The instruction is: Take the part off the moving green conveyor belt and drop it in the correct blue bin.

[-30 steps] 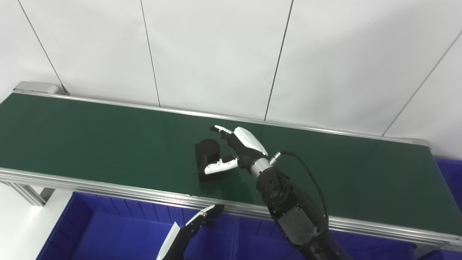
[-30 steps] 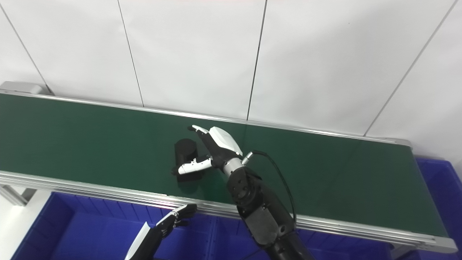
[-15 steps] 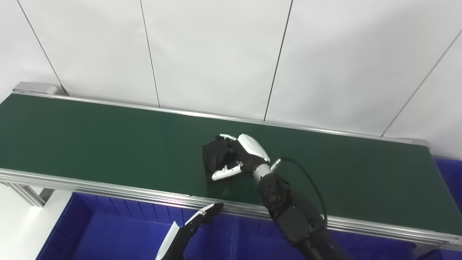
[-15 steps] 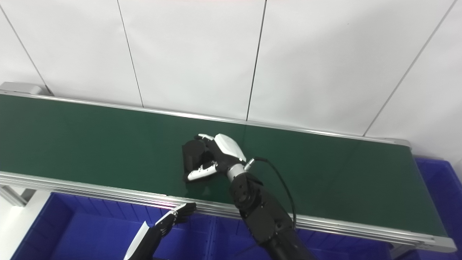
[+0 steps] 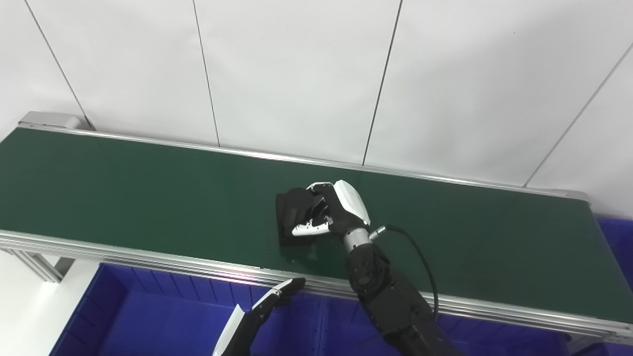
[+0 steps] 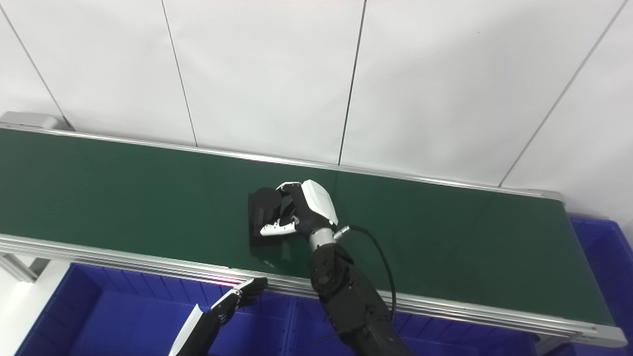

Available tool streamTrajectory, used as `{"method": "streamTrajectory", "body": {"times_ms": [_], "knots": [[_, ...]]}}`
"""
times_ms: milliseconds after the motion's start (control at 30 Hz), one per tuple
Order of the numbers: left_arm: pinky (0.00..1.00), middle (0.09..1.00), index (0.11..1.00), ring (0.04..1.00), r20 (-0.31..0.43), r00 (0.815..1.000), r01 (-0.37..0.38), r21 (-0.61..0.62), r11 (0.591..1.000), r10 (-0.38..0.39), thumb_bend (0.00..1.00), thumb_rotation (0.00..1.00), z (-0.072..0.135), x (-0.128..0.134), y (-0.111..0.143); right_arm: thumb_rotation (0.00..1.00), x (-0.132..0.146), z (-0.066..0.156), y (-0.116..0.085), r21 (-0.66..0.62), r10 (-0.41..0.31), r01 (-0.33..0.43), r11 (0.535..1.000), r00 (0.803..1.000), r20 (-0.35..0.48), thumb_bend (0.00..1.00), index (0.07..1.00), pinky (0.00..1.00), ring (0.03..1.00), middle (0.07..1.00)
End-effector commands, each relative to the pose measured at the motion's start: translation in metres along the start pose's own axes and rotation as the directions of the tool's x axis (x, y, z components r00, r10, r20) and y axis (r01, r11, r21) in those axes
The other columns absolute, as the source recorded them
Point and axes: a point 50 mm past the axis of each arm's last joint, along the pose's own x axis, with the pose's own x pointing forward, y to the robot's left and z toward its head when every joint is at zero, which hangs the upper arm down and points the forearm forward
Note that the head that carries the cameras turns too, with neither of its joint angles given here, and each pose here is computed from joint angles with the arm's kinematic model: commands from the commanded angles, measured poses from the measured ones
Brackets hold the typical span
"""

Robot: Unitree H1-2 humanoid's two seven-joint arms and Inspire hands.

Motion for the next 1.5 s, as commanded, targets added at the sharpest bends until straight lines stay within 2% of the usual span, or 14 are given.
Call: {"method": "streamTrajectory", "body": {"times_ms": [0,267,467,667,733,833,1000,1300,1467], "knots": [[0.82,0.863,0.859,0.857,0.075,0.997,-0.009,-0.014,1.000,0.010,0.86,0.35,0.010,0.007,0.000,0.01,0.011,0.028,-0.007,0.024,-0.064,0.061,0.998,0.991,0.122,0.51,0.542,0.41,0.464,0.466],[0.81,0.863,0.857,0.849,0.074,0.997,-0.008,-0.010,1.000,0.009,0.86,0.36,0.008,0.009,0.003,0.00,0.012,0.027,-0.011,0.012,-0.073,0.072,0.997,0.990,0.118,0.51,0.545,0.40,0.468,0.460],[0.80,0.865,0.861,0.849,0.072,0.997,-0.008,-0.011,1.000,0.009,0.86,0.37,0.007,0.009,0.006,0.00,0.004,0.028,-0.022,0.064,-0.138,0.132,0.989,0.984,0.111,0.51,0.542,0.39,0.467,0.460],[0.82,0.873,0.870,0.861,0.065,0.998,-0.008,-0.013,1.000,0.009,0.87,0.37,0.004,0.008,0.011,0.00,-0.020,0.034,-0.046,0.169,-0.240,0.216,0.962,0.961,0.139,0.51,0.535,0.39,0.454,0.460],[0.82,0.874,0.870,0.863,0.064,0.998,-0.006,-0.013,1.000,0.007,0.87,0.37,0.004,0.007,0.013,0.00,-0.028,0.036,-0.053,0.198,-0.258,0.228,0.953,0.956,0.137,0.52,0.503,0.39,0.450,0.479],[0.83,0.879,0.873,0.868,0.062,0.998,-0.003,-0.014,1.000,0.004,0.85,0.34,0.003,0.007,0.016,0.00,-0.037,0.040,-0.061,0.212,-0.272,0.241,0.947,0.953,0.131,0.51,0.544,0.39,0.448,0.453],[0.84,0.871,0.874,0.864,0.061,0.998,-0.001,-0.026,1.000,0.002,0.84,0.31,0.001,0.007,0.020,0.00,-0.053,0.043,-0.073,0.238,-0.306,0.268,0.934,0.942,0.141,0.51,0.525,0.39,0.454,0.469],[0.85,0.867,0.872,0.868,0.068,0.998,-0.001,-0.028,1.000,0.003,0.83,0.31,0.003,0.004,0.027,0.00,-0.092,0.036,-0.086,0.274,-0.333,0.294,0.916,0.937,0.107,0.51,0.545,0.39,0.444,0.455],[0.85,0.872,0.875,0.870,0.074,0.997,0.004,-0.020,1.000,-0.002,0.82,0.33,0.004,0.005,0.033,0.00,-0.125,0.028,-0.090,0.291,-0.323,0.289,0.912,0.943,0.074,0.51,0.549,0.39,0.442,0.451]]}}
